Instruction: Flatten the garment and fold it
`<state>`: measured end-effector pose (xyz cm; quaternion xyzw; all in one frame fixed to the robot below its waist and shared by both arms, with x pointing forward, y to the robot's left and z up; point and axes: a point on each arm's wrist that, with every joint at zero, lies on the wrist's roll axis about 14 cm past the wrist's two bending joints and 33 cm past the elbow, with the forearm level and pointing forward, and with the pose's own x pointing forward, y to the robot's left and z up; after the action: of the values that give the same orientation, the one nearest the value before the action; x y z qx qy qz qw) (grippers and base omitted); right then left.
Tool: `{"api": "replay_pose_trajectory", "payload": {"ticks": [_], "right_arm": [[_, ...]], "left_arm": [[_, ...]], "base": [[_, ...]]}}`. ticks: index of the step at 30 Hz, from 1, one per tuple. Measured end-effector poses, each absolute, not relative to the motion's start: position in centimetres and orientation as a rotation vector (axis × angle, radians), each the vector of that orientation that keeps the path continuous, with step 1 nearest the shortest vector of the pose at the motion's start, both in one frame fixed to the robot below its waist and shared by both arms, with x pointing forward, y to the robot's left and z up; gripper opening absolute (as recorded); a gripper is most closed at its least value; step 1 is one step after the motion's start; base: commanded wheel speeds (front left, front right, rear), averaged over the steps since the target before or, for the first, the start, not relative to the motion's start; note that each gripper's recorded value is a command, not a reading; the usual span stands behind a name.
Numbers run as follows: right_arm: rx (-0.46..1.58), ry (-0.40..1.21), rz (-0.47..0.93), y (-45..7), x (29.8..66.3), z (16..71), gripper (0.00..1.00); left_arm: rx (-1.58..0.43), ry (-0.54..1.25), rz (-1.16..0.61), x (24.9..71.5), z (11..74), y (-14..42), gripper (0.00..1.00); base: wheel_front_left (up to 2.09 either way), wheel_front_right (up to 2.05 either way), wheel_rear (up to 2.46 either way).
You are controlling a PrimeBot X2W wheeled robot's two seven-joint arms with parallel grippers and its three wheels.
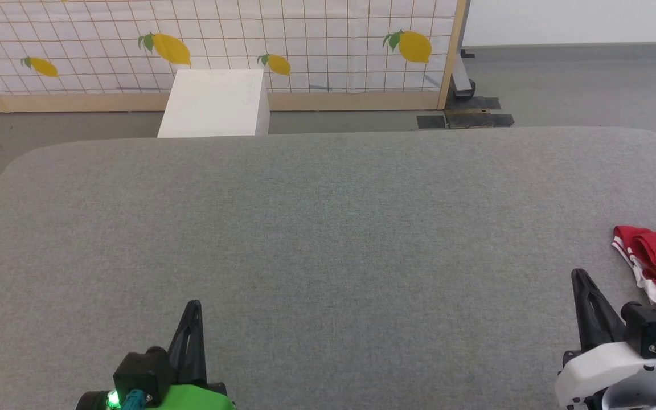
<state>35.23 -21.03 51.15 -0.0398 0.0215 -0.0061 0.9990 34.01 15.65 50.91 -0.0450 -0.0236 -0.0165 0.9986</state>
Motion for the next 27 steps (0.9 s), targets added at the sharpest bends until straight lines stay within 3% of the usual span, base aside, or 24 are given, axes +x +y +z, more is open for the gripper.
{"api": "replay_pose_trajectory", "payload": {"ticks": [27], "right_arm": [[-0.075,0.036,0.025,-19.7,35.7,51.4,0.0]], "left_arm": [[-0.05,-0.04,-0.03,34.9,51.5,16.2,0.0]], "base": [[0.0,0.0,0.0]]}}
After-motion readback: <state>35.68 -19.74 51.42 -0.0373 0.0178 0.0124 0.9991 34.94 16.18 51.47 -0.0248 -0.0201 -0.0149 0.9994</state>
